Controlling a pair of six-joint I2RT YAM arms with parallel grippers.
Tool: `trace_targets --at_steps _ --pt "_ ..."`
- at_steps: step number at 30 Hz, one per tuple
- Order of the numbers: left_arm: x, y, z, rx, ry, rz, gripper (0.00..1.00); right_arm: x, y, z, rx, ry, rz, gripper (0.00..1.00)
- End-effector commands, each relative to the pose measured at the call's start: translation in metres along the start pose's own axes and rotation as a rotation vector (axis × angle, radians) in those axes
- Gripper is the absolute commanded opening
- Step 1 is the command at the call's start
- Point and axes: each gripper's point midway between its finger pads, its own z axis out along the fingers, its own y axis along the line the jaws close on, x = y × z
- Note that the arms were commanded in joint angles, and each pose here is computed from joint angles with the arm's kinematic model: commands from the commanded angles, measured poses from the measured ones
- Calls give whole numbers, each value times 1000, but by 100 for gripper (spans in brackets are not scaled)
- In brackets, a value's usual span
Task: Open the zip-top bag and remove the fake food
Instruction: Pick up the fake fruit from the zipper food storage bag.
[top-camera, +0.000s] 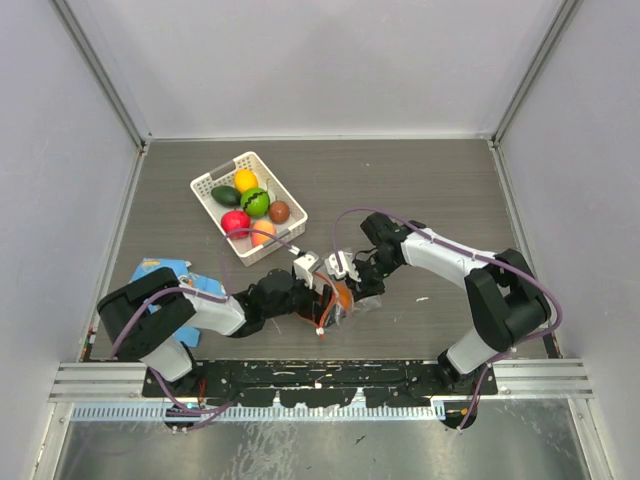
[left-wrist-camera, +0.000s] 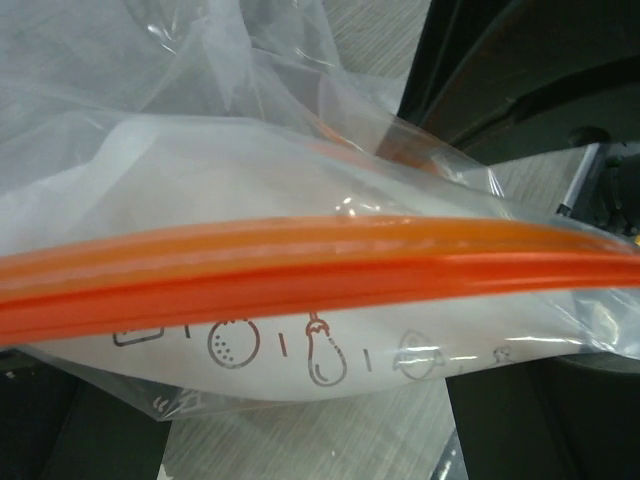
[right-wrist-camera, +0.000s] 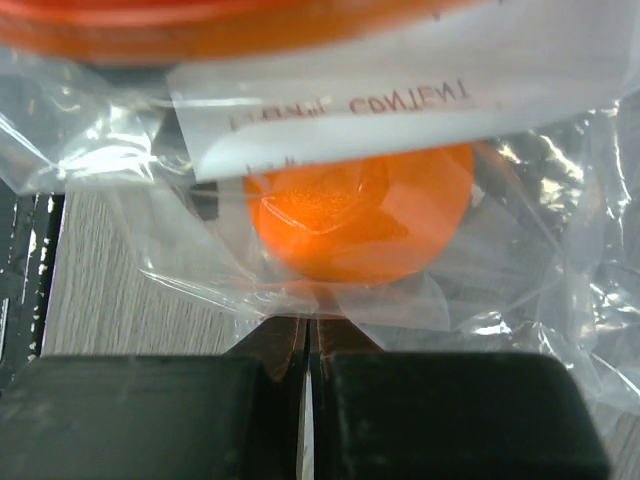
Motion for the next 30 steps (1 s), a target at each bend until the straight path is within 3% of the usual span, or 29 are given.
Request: trace_targets --at_steps 1,10,12,16,21,30 --pt "-34 -4 13 -32 -135 40 98 -24 -2 0 -21 -70 -24 2" --pt "-35 -9 21 -13 -157 32 100 -22 -2 4 -30 -59 -18 2" --pt "-34 -9 24 -11 -156 21 96 -22 -2 4 -29 -56 -17 2" --pt "-31 -6 25 -19 -160 -5 79 -20 -4 3 -22 -44 -17 2" --pt "-30 -4 20 -30 -168 -12 38 -18 -5 1 -13 -29 -20 2" --pt "-25 -2 6 -43 -149 -6 19 -10 -13 -6 38 14 -26 1"
